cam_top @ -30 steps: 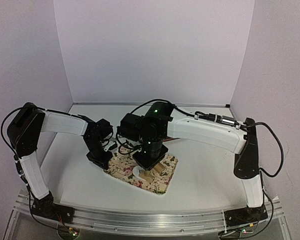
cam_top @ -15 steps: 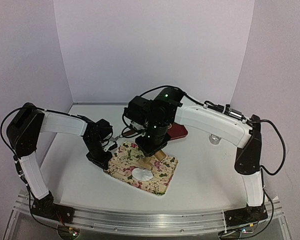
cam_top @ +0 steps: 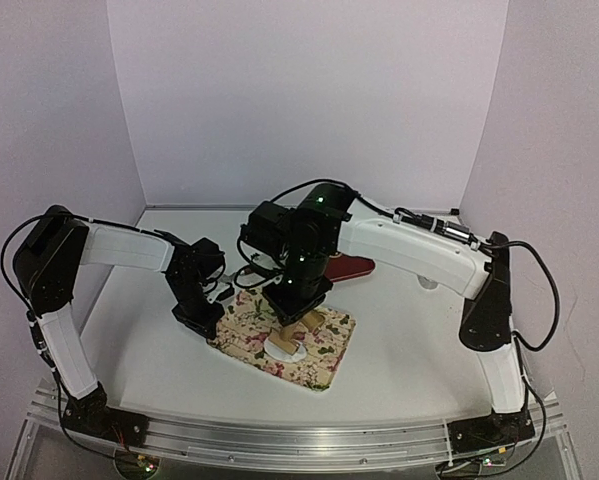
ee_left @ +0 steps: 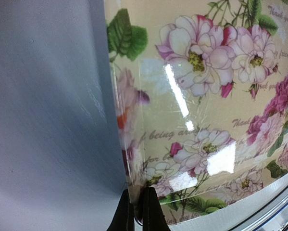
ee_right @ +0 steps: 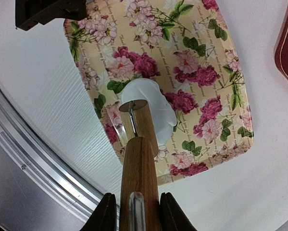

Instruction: Roll out the dumpling wrappers from the dough

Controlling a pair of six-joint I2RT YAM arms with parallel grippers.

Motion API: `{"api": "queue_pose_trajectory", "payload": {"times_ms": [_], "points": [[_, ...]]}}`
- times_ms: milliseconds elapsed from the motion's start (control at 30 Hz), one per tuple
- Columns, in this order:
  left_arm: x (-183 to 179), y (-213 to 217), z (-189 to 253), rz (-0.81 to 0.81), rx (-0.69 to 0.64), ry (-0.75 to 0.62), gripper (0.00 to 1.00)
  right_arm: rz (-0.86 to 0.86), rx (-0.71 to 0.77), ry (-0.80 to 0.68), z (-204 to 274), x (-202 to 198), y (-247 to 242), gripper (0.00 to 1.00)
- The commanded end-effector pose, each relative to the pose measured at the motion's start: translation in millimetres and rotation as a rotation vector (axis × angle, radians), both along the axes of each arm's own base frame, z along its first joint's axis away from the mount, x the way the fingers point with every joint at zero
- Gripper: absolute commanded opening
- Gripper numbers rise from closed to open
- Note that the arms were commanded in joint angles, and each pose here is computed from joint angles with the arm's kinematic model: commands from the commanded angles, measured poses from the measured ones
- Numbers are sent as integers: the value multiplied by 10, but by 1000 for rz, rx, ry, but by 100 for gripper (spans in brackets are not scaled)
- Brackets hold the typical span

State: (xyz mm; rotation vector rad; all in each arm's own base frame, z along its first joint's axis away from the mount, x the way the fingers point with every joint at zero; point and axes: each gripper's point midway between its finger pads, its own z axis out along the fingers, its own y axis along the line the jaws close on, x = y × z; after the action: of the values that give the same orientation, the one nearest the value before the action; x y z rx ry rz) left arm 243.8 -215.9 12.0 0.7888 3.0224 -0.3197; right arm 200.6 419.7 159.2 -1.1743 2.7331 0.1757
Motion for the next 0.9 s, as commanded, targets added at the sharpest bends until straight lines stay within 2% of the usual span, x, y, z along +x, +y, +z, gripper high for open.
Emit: {"api": "queue_pose_trajectory", "payload": {"times_ms": [0,467,867], "points": [[29,5,45,-22,4,-21,0,12,-184,80,-139,-178,-398,0],[13,35,32,-23,15,-19,0,-10,-317,68,-336,-161,-630,0],[-68,156,-66,-25,50,-18,0,-147,-457,109,-516,-107,-1062,0]]}}
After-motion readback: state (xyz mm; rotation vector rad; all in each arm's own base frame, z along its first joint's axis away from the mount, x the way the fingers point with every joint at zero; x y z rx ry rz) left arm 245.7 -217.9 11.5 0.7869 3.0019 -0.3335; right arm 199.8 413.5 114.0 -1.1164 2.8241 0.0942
